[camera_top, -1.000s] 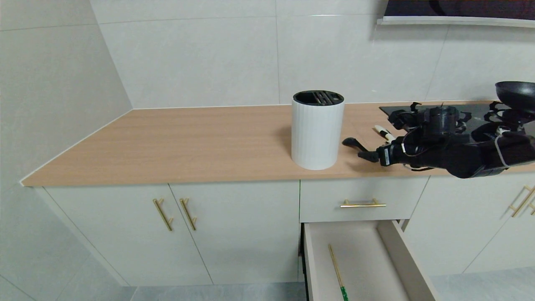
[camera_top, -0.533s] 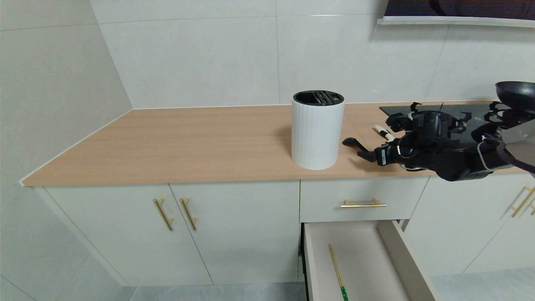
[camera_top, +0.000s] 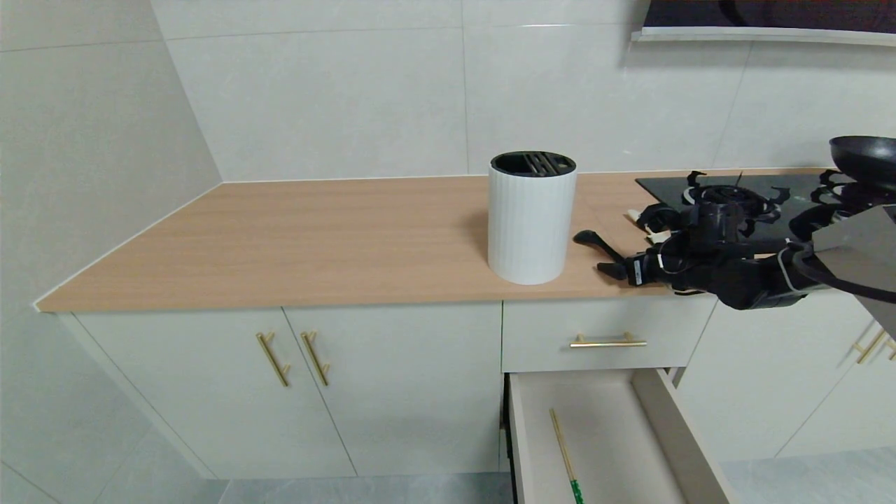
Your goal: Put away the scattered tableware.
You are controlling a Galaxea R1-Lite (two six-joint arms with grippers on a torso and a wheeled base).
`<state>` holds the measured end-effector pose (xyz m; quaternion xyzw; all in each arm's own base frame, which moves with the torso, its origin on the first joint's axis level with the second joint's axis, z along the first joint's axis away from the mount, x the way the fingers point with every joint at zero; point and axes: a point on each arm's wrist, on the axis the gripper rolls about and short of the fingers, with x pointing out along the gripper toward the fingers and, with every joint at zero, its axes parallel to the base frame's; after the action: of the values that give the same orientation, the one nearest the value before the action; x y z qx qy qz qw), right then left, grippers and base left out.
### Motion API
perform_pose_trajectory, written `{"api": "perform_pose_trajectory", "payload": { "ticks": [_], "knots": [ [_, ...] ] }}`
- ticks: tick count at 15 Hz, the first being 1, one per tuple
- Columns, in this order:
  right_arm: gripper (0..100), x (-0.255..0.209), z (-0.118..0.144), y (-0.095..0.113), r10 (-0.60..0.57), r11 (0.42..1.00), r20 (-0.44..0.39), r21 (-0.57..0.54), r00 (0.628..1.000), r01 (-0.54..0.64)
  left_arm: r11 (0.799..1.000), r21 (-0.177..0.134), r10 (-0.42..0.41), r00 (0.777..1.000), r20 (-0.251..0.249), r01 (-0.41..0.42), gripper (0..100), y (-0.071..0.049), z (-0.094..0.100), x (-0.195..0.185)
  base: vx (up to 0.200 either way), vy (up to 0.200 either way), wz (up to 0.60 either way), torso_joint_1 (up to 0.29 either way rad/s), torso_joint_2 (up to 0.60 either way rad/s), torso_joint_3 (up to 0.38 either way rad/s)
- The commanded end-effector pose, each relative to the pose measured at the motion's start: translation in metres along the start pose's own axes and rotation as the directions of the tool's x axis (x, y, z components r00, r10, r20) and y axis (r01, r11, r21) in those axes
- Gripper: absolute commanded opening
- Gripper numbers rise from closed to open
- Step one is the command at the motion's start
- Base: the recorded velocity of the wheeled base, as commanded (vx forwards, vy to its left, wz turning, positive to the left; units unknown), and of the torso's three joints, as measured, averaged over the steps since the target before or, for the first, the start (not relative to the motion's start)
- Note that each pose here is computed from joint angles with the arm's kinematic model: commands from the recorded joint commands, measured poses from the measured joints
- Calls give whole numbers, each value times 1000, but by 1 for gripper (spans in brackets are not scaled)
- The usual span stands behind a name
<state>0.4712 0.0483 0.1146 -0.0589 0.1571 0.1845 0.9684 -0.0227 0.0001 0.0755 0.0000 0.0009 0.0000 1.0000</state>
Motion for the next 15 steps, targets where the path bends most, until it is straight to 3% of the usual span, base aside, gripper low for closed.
{"api": "perform_pose_trajectory", "payload": {
  "ticks": [1, 7, 8, 15],
  "knots": [
    [100, 6, -5, -1, -18, 1000, -10, 1, 1000, 19, 1000, 0, 0, 1000, -1, 0, 100, 0, 0, 0, 0, 0, 0, 0, 0, 0],
    [100, 8, -6, -1, -22, 1000, -9, 0, 1000, 22, 1000, 0, 0, 1000, -1, 0, 100, 0, 0, 0, 0, 0, 0, 0, 0, 0],
    [0, 9, -7, -1, -22, 1000, -10, 1, 1000, 22, 1000, 0, 0, 1000, -1, 0, 100, 0, 0, 0, 0, 0, 0, 0, 0, 0],
    [0, 11, -9, 0, -21, 1000, -18, 2, 1000, 21, 1000, 0, 0, 1000, -1, 0, 100, 0, 0, 0, 0, 0, 0, 0, 0, 0]
  ]
}}
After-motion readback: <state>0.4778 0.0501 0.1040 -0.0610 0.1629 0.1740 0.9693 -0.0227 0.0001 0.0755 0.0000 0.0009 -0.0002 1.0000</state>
